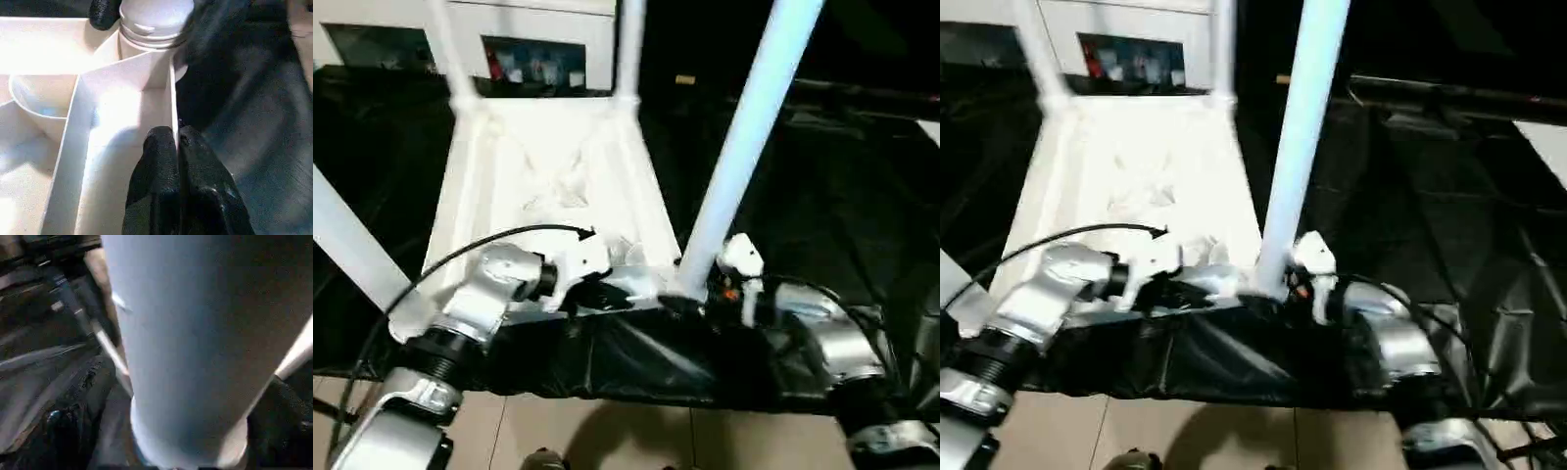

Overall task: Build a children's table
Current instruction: Rotate leg to tighten

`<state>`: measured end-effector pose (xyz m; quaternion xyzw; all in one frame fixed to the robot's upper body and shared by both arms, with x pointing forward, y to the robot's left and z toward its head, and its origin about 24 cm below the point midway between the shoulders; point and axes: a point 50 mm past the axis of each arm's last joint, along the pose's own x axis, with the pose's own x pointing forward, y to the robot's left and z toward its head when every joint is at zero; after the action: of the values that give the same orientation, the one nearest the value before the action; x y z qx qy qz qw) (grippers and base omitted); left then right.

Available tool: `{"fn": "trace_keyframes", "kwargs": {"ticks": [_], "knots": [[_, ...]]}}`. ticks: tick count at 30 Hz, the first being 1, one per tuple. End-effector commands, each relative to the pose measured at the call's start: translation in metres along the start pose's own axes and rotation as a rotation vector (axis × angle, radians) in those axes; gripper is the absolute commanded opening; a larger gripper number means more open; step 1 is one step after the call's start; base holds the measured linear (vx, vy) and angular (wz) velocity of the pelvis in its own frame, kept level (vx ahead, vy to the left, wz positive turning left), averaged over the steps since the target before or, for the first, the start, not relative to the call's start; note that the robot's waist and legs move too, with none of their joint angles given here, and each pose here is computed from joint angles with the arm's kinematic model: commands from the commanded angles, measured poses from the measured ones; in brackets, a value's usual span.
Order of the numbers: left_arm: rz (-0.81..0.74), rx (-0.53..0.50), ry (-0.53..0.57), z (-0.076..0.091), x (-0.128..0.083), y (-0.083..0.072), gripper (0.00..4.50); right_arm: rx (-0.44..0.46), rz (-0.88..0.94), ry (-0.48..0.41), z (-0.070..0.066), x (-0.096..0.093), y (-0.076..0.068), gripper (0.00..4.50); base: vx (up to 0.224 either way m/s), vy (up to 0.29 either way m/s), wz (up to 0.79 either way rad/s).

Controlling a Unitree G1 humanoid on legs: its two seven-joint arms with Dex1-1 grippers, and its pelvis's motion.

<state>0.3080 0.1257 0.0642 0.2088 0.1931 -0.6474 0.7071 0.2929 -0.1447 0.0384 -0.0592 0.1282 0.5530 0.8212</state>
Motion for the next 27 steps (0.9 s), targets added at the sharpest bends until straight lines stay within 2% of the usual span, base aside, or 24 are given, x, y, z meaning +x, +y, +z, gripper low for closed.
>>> {"fn": "trace_keyframes", "kwargs": {"ticks": [1, 2, 3, 8, 15, 21, 24, 26, 27], "knots": [[-0.125, 0.015, 0.015, 0.000, 0.012, -0.010, 0.00, 0.037, 0.136, 0.087, -0.018, 0.007, 0.017, 3.94, 0.000, 0.000, 0.00], [-0.143, 0.020, 0.023, 0.000, 0.009, -0.010, 0.00, 0.021, 0.165, 0.099, -0.017, 0.005, 0.017, 3.94, 0.000, 0.000, 0.00], [-0.155, 0.022, 0.027, 0.000, 0.008, -0.009, 0.00, 0.014, 0.178, 0.105, -0.017, 0.004, 0.017, 3.61, 0.000, 0.000, 0.00], [-0.187, 0.021, 0.040, -0.002, 0.004, -0.009, 0.00, -0.001, 0.262, 0.125, -0.016, 0.003, 0.021, 3.33, 0.000, 0.000, 0.00], [-0.199, 0.013, 0.037, -0.002, 0.002, -0.009, 0.00, -0.016, 0.249, 0.113, -0.017, 0.007, 0.022, 2.76, 0.000, 0.000, 0.00], [-0.187, -0.010, -0.008, -0.001, 0.007, -0.011, 0.00, 0.043, 0.242, 0.057, -0.018, 0.010, 0.026, 2.67, 0.000, 0.000, 0.00], [-0.120, -0.024, -0.009, 0.000, 0.011, -0.007, 0.00, 0.090, 0.155, 0.003, -0.015, 0.014, 0.021, 2.66, 0.000, 0.000, 0.00], [-0.082, -0.043, -0.004, -0.001, 0.014, -0.005, 0.00, 0.113, 0.095, 0.003, -0.016, 0.017, 0.018, 2.65, 0.000, 0.000, 0.00], [-0.023, -0.061, -0.012, 0.000, 0.019, -0.002, 0.00, 0.146, 0.008, -0.003, -0.016, 0.023, 0.013, 2.65, -0.054, -0.002, -0.01]]}}
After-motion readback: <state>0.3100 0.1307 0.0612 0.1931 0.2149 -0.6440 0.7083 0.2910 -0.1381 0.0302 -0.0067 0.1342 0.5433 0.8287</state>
